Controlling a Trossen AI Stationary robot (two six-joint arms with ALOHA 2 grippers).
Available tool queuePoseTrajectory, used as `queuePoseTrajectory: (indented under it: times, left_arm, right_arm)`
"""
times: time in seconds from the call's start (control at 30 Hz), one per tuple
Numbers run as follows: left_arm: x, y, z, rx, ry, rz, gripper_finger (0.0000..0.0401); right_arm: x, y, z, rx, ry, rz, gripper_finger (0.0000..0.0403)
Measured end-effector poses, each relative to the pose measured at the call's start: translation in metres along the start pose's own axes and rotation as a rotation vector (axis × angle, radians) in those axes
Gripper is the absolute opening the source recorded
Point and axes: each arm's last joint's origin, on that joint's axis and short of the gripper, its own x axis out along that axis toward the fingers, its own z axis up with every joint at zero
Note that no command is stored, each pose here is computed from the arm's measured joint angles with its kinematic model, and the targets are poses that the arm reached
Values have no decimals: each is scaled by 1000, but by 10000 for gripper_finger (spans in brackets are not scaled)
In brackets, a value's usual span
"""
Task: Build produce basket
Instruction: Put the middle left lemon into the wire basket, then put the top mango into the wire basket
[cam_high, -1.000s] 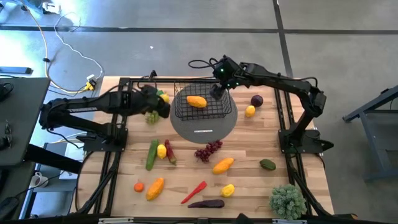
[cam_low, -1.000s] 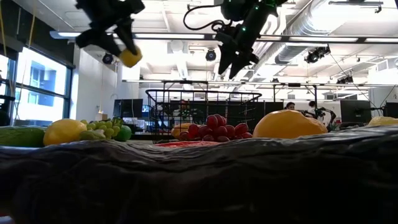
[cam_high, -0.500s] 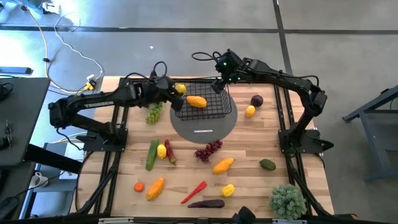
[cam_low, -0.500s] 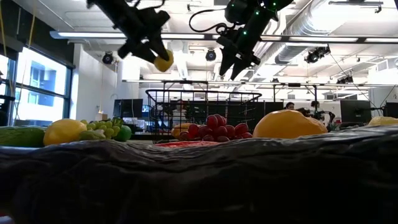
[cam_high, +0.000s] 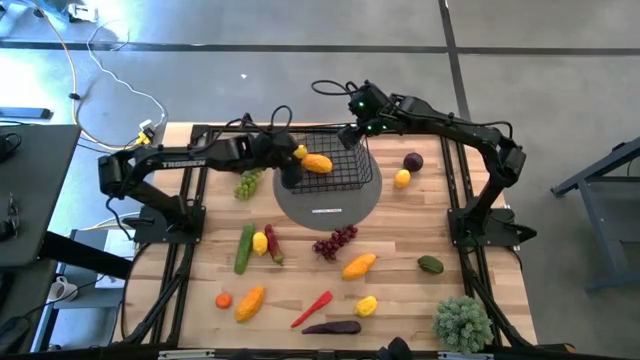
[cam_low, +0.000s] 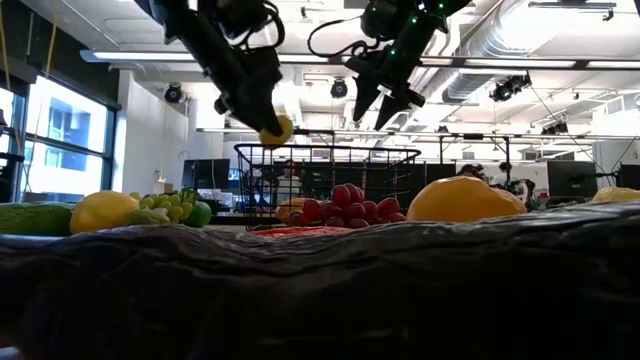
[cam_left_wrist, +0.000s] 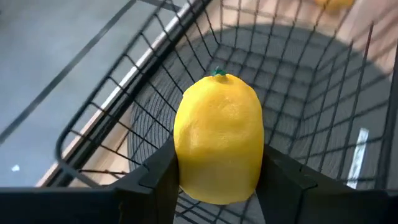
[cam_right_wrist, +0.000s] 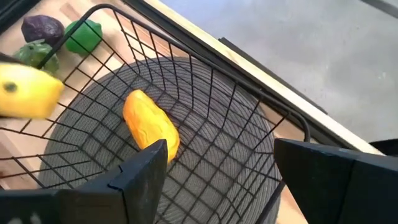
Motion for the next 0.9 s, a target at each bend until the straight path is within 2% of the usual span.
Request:
queuePoseTrajectory:
  times: [0.23, 0.53, 0.73, 0.9]
  left_arm:
    - [14, -4, -7, 137, 60, -39, 159]
    - [15, -5, -8, 205, 71, -58, 163]
    - [15, -5, -11, 254, 95, -64, 206]
    - [15, -5, -11, 255, 95, -58, 237]
  right_arm:
    - [-1, 4, -6, 62, 46, 1, 275]
    - [-7, 34, -29, 64, 156, -1, 275]
    - [-14, 52, -43, 78, 190, -37, 275]
    - [-37, 56, -47, 121, 113, -103, 275]
